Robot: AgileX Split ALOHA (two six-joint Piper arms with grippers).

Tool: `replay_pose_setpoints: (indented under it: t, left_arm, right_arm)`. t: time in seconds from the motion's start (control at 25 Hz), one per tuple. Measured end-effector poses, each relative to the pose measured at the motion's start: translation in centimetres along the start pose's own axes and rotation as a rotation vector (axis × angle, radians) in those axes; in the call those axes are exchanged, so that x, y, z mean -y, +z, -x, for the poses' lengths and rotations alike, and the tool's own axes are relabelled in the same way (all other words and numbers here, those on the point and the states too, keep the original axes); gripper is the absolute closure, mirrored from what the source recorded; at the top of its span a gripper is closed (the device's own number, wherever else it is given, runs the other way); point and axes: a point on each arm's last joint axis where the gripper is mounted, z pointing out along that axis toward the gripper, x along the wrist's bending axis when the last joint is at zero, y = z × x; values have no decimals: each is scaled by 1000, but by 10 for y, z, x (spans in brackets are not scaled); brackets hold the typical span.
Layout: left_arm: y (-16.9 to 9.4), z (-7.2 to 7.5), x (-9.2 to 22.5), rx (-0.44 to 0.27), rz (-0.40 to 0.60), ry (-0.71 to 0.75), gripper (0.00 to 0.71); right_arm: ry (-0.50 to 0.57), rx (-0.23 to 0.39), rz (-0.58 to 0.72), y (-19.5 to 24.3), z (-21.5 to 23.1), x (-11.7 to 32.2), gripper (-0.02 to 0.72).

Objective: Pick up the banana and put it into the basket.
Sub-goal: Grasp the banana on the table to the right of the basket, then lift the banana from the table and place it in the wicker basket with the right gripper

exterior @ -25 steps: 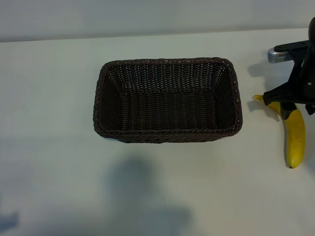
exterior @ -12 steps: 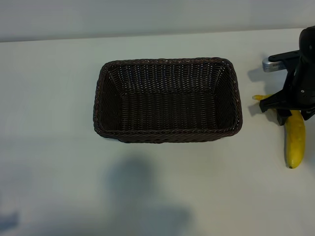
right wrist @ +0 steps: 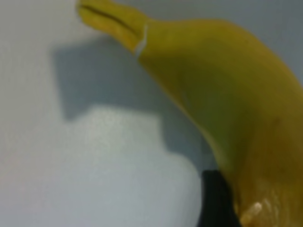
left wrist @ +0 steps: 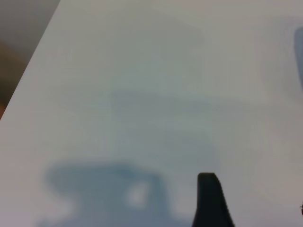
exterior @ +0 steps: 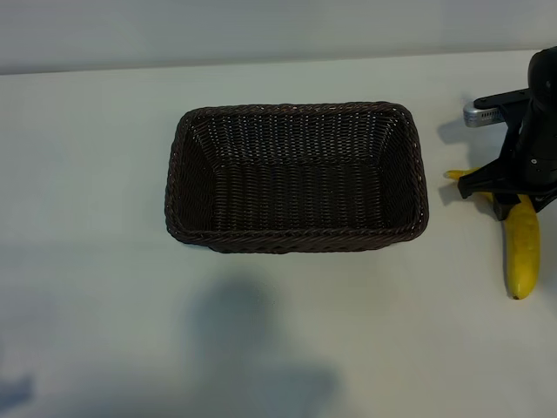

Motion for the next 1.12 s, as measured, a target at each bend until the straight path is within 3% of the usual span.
replay_pose_setpoints:
  t: [0.2, 0.56, 0.92, 1.12]
  left_arm:
    - [0, 0, 0, 0, 0, 0, 221]
    - [0, 0, 0, 0, 0, 0, 221]
    - [0, 0, 0, 0, 0, 0, 221]
    - [0, 0, 0, 0, 0, 3, 221]
  right_arm:
    - [3, 1, 14, -11, 1, 2, 269]
    - [11, 7, 95, -74, 6, 17, 269]
    - [-39, 14, 113, -117, 10, 12, 269]
    - [-52, -18, 144, -130, 8, 5, 269]
